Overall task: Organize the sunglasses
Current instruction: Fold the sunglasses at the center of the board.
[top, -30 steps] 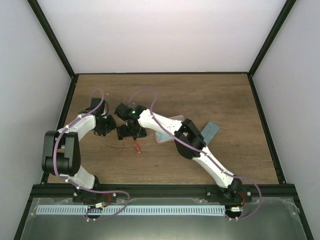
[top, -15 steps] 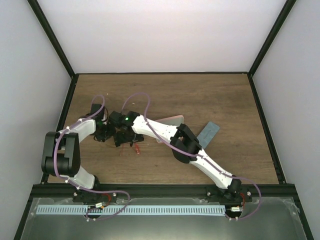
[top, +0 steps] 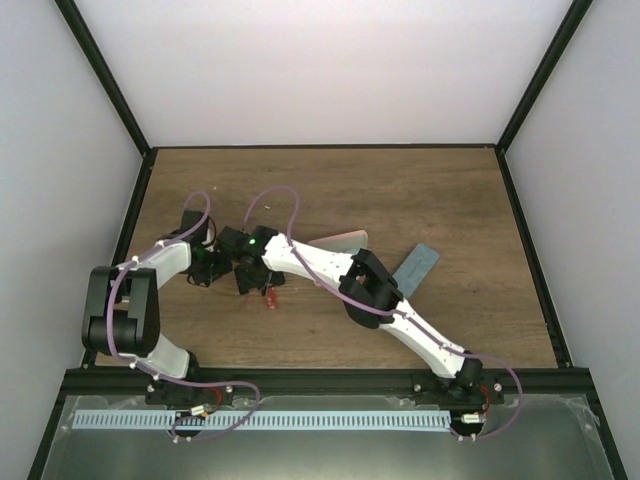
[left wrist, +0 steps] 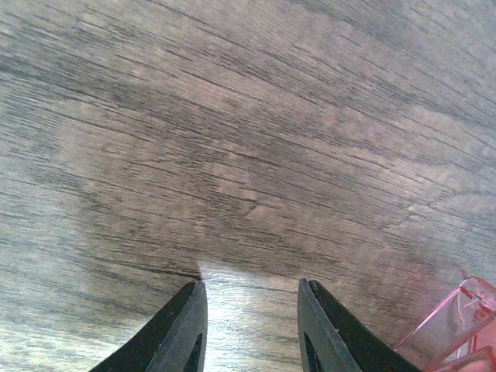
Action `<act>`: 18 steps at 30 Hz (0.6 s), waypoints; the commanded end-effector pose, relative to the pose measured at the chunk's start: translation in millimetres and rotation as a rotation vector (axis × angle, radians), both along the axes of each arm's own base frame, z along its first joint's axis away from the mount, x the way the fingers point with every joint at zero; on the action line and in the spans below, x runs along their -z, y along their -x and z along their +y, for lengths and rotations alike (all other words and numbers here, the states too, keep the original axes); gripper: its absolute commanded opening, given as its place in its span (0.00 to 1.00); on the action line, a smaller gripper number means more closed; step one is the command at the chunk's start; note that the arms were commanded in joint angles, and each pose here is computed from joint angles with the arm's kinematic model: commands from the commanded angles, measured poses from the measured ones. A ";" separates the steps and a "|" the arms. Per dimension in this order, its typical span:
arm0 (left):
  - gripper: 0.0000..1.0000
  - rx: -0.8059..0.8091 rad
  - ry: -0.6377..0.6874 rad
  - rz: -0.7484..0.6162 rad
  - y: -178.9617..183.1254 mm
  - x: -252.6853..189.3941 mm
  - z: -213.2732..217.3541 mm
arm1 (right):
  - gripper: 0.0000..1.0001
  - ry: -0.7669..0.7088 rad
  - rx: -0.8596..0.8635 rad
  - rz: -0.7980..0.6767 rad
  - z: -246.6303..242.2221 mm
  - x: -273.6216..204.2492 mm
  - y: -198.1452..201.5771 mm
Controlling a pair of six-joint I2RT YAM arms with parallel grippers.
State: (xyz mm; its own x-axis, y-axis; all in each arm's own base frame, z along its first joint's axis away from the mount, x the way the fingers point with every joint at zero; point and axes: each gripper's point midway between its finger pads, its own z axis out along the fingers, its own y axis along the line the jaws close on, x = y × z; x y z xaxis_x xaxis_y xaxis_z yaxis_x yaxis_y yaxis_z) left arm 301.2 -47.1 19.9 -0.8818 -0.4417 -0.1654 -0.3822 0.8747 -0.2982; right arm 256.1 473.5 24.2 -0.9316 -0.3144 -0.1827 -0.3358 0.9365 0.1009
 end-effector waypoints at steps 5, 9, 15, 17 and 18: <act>0.34 -0.008 0.002 -0.035 -2.8 -5.8 5.9 | 0.53 0.149 0.011 0.108 -29.4 48.9 26.4; 0.34 -0.011 0.008 -0.029 -1.0 -3.6 6.8 | 0.38 0.147 0.014 0.110 -30.6 49.4 27.2; 0.34 -0.009 0.016 -0.028 0.0 -2.3 6.0 | 0.32 0.153 0.022 0.100 -33.0 45.3 25.8; 0.34 -0.007 0.020 -0.029 -0.3 -2.3 5.1 | 0.31 0.146 0.025 0.099 -32.2 42.6 25.5; 0.34 -0.007 0.024 -0.030 -0.5 -2.2 4.6 | 0.31 0.140 0.026 0.097 -31.1 41.2 25.1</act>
